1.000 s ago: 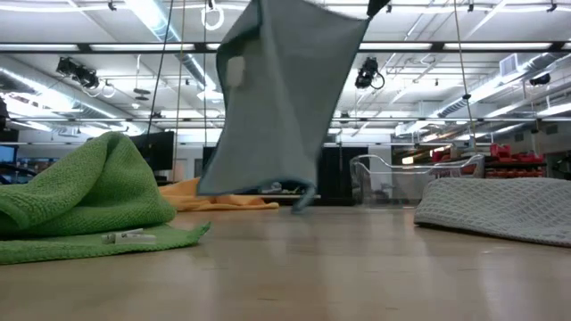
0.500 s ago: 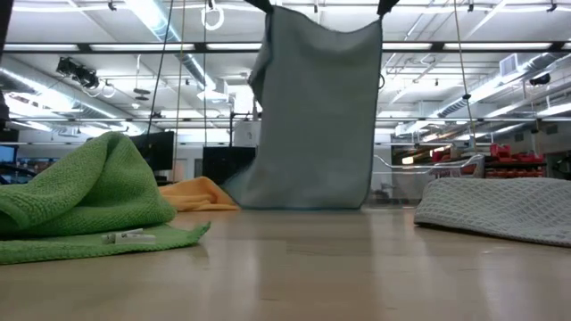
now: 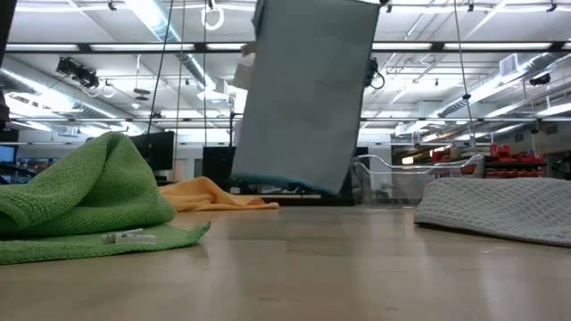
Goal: Fold microfiber towels
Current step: Fold the blue microfiber cloth
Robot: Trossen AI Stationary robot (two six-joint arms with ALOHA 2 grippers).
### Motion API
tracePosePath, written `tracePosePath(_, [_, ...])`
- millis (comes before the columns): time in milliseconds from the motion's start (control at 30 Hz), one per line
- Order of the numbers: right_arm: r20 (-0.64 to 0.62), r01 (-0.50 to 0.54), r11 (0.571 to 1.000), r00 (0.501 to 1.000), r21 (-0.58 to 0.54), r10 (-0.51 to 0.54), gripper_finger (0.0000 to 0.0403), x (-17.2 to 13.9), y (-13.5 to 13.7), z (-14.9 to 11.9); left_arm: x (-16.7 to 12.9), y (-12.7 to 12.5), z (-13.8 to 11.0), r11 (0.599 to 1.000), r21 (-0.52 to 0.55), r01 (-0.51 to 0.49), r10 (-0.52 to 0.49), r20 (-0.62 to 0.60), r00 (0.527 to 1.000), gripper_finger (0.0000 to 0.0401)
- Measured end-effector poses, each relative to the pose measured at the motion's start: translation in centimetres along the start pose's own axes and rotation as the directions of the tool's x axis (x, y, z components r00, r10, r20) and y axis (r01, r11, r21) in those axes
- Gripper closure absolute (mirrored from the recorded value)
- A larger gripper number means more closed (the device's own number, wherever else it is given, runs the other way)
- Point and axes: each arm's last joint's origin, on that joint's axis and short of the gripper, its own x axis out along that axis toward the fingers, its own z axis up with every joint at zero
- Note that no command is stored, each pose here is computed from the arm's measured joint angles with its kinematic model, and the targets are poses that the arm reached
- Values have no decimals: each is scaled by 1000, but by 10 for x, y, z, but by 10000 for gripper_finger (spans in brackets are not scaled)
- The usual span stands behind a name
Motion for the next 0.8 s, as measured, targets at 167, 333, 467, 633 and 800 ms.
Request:
tracePosePath(167, [11,-11,1000,1000,3,11,403,-4,1,1,-3,-1,-6,1000,-22,13,-15,-70,997,401])
tracePosePath(333, [-31,-50,999,998,-21,50,403,1,21,-6,14,-17,-25,999,-40,33,-41,-211,977,401])
tracePosePath(467, [-70,-113,993,991,-20,111,403,3,42,-14,25,-36,-38,997,-35,63,-70,-287,955,401])
tracePosePath(633, [-163,-189,981,970,-41,180,403,9,77,-33,29,-61,-48,994,-26,106,-109,-331,937,401])
tracePosePath(800, [-239,-223,974,949,-47,206,403,9,110,-58,18,-78,-53,987,-54,152,-161,-375,913,401])
